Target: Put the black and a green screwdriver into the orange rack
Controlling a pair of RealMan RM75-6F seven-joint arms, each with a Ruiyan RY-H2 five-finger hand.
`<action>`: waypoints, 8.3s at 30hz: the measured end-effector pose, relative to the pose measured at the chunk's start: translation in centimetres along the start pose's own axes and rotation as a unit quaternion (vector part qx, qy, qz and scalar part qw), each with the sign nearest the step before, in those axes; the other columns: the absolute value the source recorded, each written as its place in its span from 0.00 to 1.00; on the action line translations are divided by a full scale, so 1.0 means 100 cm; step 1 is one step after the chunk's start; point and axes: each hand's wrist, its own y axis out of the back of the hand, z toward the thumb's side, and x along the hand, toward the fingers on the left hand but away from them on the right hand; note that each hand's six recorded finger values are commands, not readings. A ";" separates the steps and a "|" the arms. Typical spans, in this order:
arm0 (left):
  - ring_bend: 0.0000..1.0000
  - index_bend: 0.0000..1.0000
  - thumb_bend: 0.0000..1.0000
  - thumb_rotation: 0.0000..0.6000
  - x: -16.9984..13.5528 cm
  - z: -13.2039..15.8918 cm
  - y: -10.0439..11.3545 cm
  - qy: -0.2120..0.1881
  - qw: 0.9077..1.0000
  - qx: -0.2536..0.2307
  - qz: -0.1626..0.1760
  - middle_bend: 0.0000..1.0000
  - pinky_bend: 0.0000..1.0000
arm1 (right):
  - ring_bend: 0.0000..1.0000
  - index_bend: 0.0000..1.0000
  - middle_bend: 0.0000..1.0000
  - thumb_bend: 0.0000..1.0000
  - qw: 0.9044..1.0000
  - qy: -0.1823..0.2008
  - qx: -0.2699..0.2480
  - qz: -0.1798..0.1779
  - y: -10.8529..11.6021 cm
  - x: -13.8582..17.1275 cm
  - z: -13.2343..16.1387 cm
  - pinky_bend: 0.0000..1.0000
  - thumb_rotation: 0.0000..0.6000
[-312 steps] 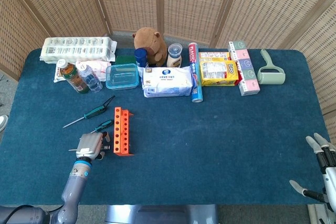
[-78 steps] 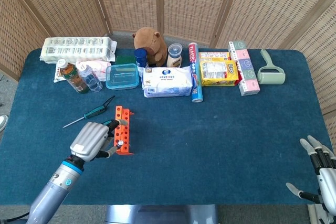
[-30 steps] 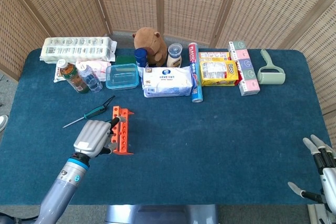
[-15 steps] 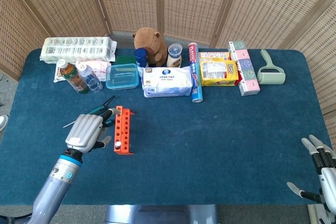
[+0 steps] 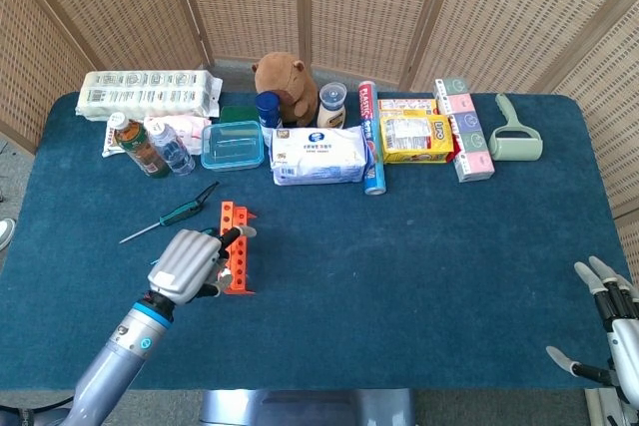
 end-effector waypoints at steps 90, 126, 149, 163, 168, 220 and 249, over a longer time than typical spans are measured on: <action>0.79 0.23 0.27 1.00 -0.016 -0.019 0.021 0.057 0.998 0.010 0.017 0.88 0.85 | 0.01 0.00 0.00 0.03 1.000 -0.002 -0.004 -0.010 0.006 0.001 -0.005 0.00 1.00; 0.72 0.24 0.08 1.00 0.058 -0.168 0.003 0.267 0.962 0.050 0.036 0.81 0.85 | 0.01 0.00 0.00 0.03 1.000 -0.010 -0.006 0.004 0.002 -0.003 -0.008 0.00 1.00; 0.72 0.30 0.15 1.00 0.114 -0.186 -0.056 0.383 0.923 0.025 -0.018 0.81 0.85 | 0.01 0.00 0.00 0.03 1.000 -0.011 -0.021 0.002 0.008 -0.006 -0.014 0.00 1.00; 0.72 0.33 0.27 1.00 0.125 -0.180 -0.073 0.391 0.919 0.024 -0.034 0.81 0.85 | 0.01 0.00 0.00 0.03 1.000 -0.012 -0.026 0.003 0.010 -0.006 -0.016 0.00 1.00; 0.72 0.33 0.28 1.00 0.127 -0.180 -0.075 0.394 0.918 0.024 -0.033 0.81 0.85 | 0.01 0.00 0.00 0.03 1.000 -0.012 -0.026 0.003 0.010 -0.007 -0.016 0.00 1.00; 0.72 0.43 0.64 1.00 0.128 -0.171 -0.081 0.389 0.920 0.003 -0.052 0.81 0.85 | 0.01 0.00 0.00 0.03 0.999 -0.009 -0.036 0.002 0.015 -0.004 -0.018 0.00 1.00; 0.72 0.43 0.64 1.00 0.094 -0.126 0.005 0.311 0.948 -0.065 -0.001 0.81 0.85 | 0.01 0.00 0.00 0.03 0.999 -0.007 -0.031 0.006 0.012 -0.003 -0.016 0.00 1.00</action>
